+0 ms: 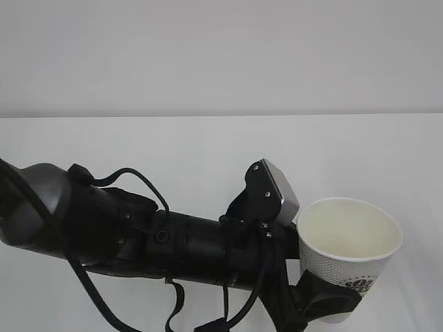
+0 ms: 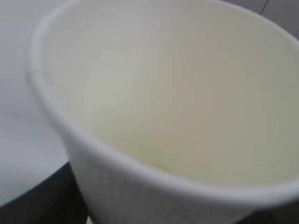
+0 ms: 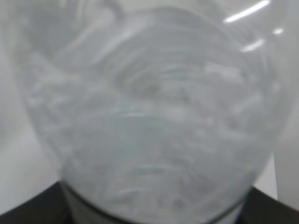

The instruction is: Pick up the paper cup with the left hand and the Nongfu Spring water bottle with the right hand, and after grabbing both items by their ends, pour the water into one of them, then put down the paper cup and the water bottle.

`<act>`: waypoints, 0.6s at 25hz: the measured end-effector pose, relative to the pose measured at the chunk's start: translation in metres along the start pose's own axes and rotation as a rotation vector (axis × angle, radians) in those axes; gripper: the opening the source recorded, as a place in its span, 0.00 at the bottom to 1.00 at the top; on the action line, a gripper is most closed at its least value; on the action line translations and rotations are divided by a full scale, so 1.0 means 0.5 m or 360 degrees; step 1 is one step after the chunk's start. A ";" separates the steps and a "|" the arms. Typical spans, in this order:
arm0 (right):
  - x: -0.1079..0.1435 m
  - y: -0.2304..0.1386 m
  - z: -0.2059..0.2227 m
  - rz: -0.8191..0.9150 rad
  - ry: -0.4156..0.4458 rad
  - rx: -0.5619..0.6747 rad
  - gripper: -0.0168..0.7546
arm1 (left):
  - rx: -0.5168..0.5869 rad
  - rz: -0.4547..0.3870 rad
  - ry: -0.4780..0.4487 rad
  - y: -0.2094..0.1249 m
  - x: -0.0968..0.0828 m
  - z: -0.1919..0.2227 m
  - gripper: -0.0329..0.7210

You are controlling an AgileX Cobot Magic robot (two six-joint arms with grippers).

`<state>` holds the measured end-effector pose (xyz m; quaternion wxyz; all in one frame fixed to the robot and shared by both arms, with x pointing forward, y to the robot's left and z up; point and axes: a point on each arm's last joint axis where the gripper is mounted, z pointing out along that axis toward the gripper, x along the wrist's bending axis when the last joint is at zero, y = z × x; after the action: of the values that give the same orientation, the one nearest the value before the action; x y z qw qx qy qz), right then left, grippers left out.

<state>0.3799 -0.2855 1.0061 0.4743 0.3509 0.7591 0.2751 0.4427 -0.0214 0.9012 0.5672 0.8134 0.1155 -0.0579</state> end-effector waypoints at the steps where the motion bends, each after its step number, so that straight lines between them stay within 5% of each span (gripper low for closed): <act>1: 0.000 0.000 0.000 -0.0013 0.0002 0.0002 0.55 | -0.0002 0.0000 -0.0002 0.000 0.000 0.000 0.77; 15: 0.000 0.000 0.000 -0.0380 0.0002 0.0002 0.55 | 0.0011 0.0064 -0.0083 -0.001 -0.010 0.000 0.77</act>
<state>0.3798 -0.2855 1.0060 0.5031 0.2583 0.7959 0.2164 0.4379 -0.0217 0.9017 0.5683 0.8157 0.0841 -0.0679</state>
